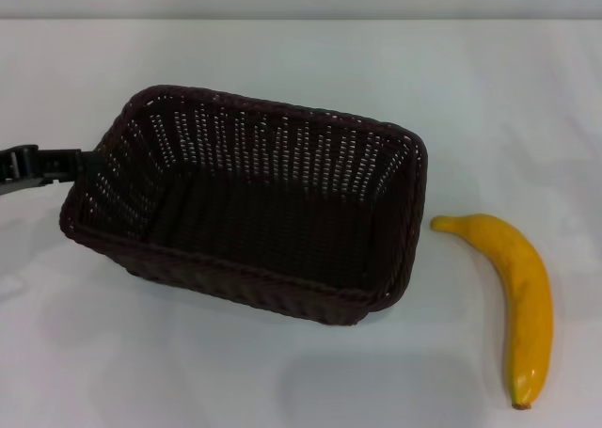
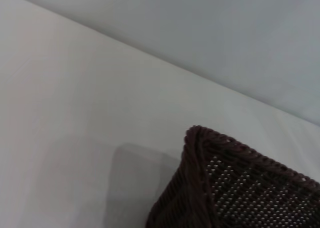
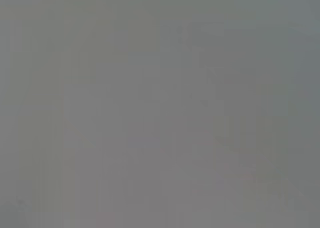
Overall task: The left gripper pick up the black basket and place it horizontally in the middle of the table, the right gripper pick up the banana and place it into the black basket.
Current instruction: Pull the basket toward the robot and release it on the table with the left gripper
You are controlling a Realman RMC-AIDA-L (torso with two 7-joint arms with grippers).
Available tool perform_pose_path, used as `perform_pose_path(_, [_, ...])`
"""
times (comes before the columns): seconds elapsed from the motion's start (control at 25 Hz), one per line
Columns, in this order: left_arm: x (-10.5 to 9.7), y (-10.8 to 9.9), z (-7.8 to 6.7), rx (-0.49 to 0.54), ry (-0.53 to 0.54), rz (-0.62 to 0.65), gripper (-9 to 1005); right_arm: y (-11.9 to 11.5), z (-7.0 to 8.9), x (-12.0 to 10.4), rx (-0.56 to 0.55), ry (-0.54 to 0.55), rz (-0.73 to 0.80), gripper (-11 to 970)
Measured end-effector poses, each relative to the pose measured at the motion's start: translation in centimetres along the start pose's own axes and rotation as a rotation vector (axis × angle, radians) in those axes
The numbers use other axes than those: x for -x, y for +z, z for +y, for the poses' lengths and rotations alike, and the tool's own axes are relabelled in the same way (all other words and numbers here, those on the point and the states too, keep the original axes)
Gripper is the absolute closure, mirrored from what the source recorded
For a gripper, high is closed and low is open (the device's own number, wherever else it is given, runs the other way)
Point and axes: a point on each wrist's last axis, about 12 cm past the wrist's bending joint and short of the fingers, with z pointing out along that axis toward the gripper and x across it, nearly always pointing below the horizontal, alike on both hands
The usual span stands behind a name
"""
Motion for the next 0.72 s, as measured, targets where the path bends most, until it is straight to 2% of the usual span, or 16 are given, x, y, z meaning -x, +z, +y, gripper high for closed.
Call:
perform_pose_path(0.12, [0.3, 0.2, -0.2, -0.012, 0.005, 0.019, 572, -0.1, 0.1, 0.0, 0.002, 0.009, -0.003, 118])
perform_pose_path(0.36, [0.7, 1.2, -0.3, -0.055, -0.006, 0.089, 332, -0.1, 0.1, 0.1, 0.010, 0.015, -0.010, 118])
perform_pose_path(0.48, [1.0, 1.6, -0.4, -0.080, -0.013, 0.122, 327, -0.2, 0.2, 0.1, 0.011, 0.015, -0.010, 118])
perform_pose_path(0.72, [1.6, 2.0, -1.5, -0.137, 0.013, 0.179, 326, -0.2, 0.3, -0.1, 0.011, 0.020, -0.005, 117])
